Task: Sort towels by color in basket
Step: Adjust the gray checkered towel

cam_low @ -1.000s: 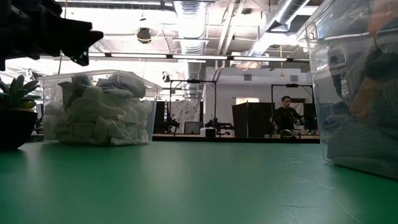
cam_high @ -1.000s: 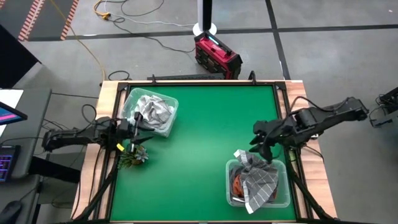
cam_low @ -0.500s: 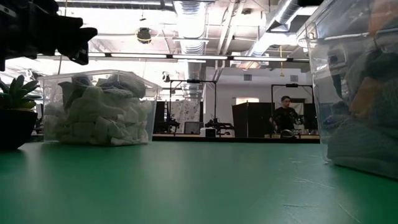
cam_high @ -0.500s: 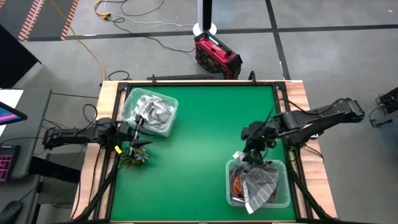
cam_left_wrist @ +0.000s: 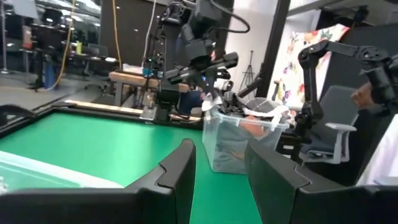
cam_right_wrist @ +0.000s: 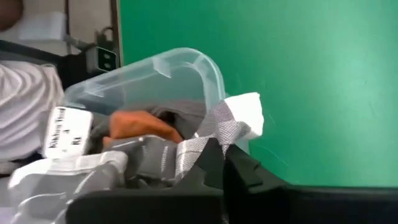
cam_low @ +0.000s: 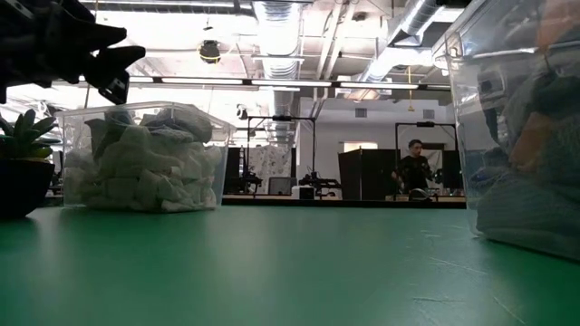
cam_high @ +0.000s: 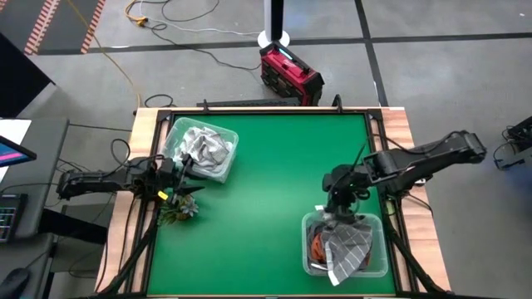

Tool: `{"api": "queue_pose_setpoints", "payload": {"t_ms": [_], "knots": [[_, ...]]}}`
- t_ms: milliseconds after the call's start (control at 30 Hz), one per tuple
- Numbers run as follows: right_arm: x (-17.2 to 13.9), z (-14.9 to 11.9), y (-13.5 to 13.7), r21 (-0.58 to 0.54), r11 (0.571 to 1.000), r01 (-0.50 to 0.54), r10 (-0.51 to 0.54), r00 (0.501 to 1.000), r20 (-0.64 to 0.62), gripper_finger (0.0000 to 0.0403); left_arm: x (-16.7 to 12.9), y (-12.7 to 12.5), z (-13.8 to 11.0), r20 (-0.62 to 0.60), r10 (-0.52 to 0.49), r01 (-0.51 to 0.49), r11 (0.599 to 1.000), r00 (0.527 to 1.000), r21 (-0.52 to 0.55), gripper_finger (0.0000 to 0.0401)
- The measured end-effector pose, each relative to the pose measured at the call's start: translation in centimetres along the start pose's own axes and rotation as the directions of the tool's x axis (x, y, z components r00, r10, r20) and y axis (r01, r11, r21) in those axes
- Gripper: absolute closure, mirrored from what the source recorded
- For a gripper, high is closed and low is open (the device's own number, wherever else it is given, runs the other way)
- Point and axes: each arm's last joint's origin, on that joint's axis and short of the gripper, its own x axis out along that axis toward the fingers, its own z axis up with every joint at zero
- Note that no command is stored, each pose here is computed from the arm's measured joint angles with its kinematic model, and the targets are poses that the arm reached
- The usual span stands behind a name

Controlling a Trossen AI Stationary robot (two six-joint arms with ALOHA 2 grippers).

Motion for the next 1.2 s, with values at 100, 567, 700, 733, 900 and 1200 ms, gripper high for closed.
{"api": "queue_pose_setpoints", "payload": {"t_ms": [100, 567, 700, 733, 900, 1200], "knots": [[-1.3, 0.1, 0.9, -0.027, 0.999, -0.036, 0.037, 0.998, 0.042, 0.0378, 0.0, 0.0, 0.1, 0.008, 0.016, -0.016, 1.0, 1.0, -0.001, 0.0272], [2.9, -3.3, 7.2, -0.191, 0.981, 0.041, -0.024, 0.996, 0.088, 0.0376, 0.0, 0.1, 0.3, 0.031, 0.035, -0.034, 0.998, 0.999, -0.046, 0.0272], [5.7, -4.5, 7.9, -0.074, 0.994, 0.079, -0.078, 0.997, 0.008, 0.0366, 0.0, 0.1, 0.2, 0.03, 0.035, -0.033, 0.997, 0.999, -0.075, 0.0272], [6.4, -4.7, 8.0, -0.042, 0.995, 0.094, -0.094, 0.996, -0.009, 0.0366, 0.0, 0.1, 0.2, 0.03, 0.035, -0.033, 0.996, 0.999, -0.08, 0.0272], [8.9, -5.6, 7.6, 0.018, 0.976, 0.219, -0.217, 0.973, -0.074, 0.0375, 0.0, 0.1, 0.2, 0.029, 0.035, -0.032, 0.995, 0.999, -0.095, 0.0272], [8.0, -4.6, 8.3, 0.003, 0.982, 0.191, -0.19, 0.98, -0.056, 0.0304, 0.0, 0.1, 0.2, 0.027, 0.035, -0.032, 0.992, 0.999, -0.12, 0.0272]]}}
